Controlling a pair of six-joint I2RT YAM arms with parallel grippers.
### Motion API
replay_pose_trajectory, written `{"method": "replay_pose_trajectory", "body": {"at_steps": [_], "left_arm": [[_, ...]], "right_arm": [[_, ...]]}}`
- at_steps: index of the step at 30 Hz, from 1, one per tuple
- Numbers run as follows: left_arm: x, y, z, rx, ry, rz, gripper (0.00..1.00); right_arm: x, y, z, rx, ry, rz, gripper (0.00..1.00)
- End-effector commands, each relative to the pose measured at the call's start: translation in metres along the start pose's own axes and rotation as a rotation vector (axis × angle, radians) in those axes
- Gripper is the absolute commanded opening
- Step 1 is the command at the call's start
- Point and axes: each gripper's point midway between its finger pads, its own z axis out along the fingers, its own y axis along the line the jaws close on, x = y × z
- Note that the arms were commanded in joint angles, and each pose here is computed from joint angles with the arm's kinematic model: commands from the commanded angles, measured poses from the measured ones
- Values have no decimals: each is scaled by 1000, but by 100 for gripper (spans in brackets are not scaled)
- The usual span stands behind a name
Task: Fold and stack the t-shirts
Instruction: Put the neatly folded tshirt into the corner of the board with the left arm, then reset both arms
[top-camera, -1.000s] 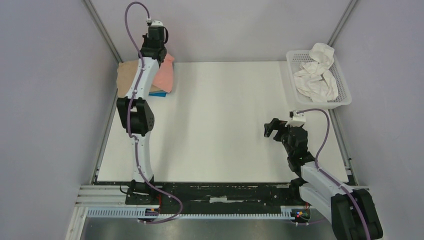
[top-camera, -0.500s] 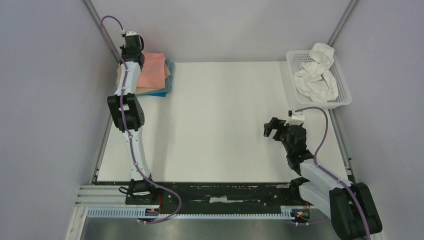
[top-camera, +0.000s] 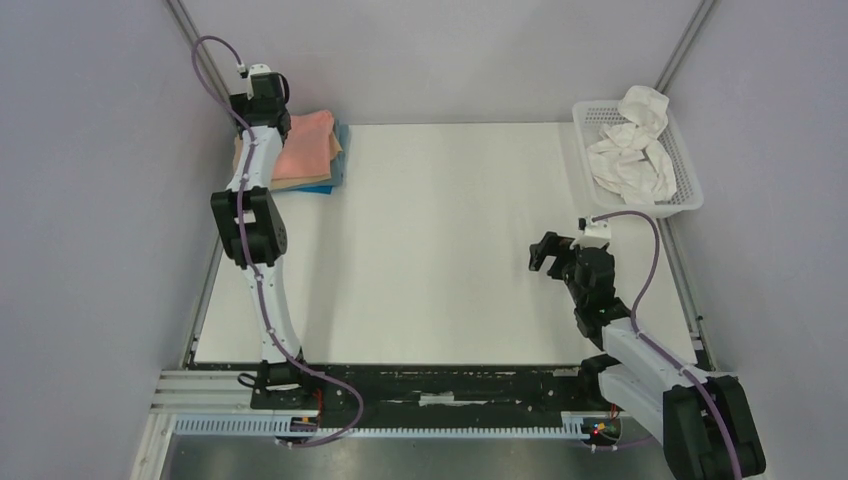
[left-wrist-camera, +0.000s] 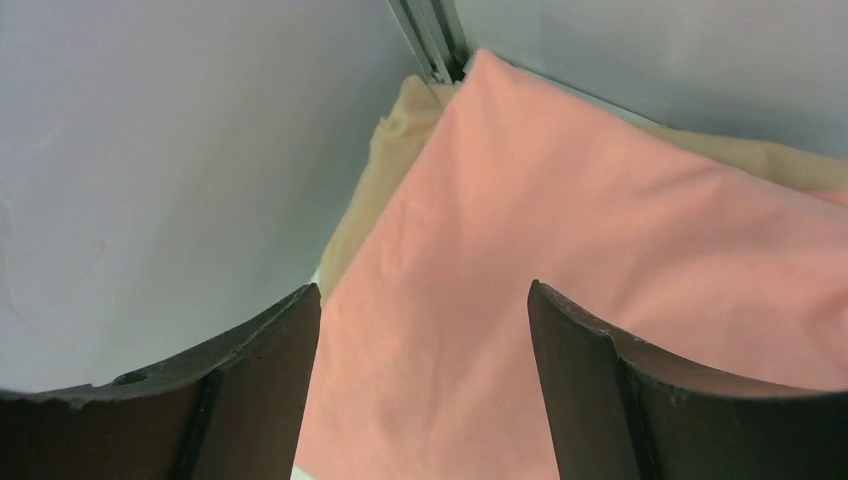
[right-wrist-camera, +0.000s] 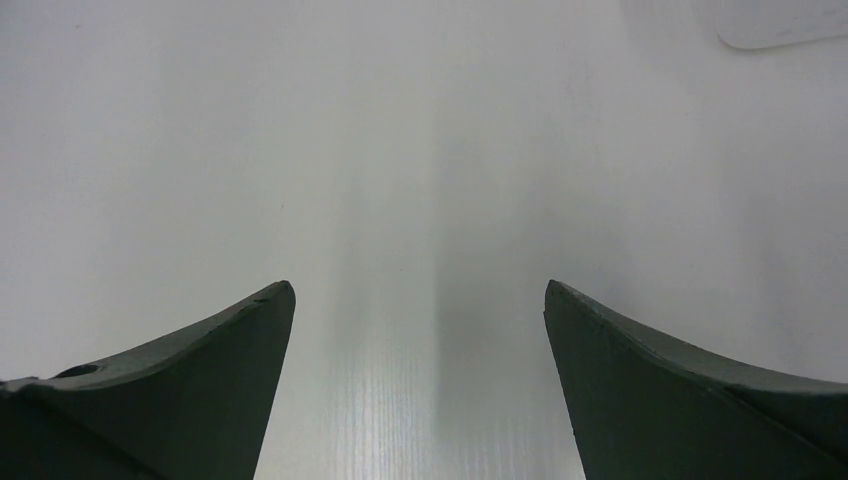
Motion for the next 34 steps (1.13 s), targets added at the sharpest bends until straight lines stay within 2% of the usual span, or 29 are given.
{"method": "replay_pose_trajectory", "body": {"at_steps": [1,5,7,9,11,14,19,21,25,29,34], "left_arm": [[-48,-18,-68,123,-94,-175,81],[-39,-44,-119,320,-55,-296,82],[-32,-72,-164,460,-48,-325,82],[-28,-88,-210,583,-70,-318,82],[-8,-96,-248,610,-69,-277,83],[34,-97,-296,631,-42,-235,83],[138,-85,-363,797,63,-249,83],[183,-73,-372,814,86,-269,83],[232,-43,-366,757,110,-314,84],[243,-32,-370,773,87,-333,84],[235,-35,-379,826,61,-335,84]], "right_arm": [[-24,6,-7,-17,-69,10,98],[-19,6,-16,-28,-52,4,98],[-12,4,-20,-31,-45,12,98],[-5,8,-26,-67,-42,16,98],[3,11,-32,-105,-52,34,98],[12,8,-39,-117,-62,30,98],[19,4,-47,-110,-69,54,98],[17,6,-48,-123,-100,85,98],[17,8,-50,-153,-129,87,98],[19,13,-51,-194,-146,61,98],[21,6,-49,-154,-131,50,98]]}}
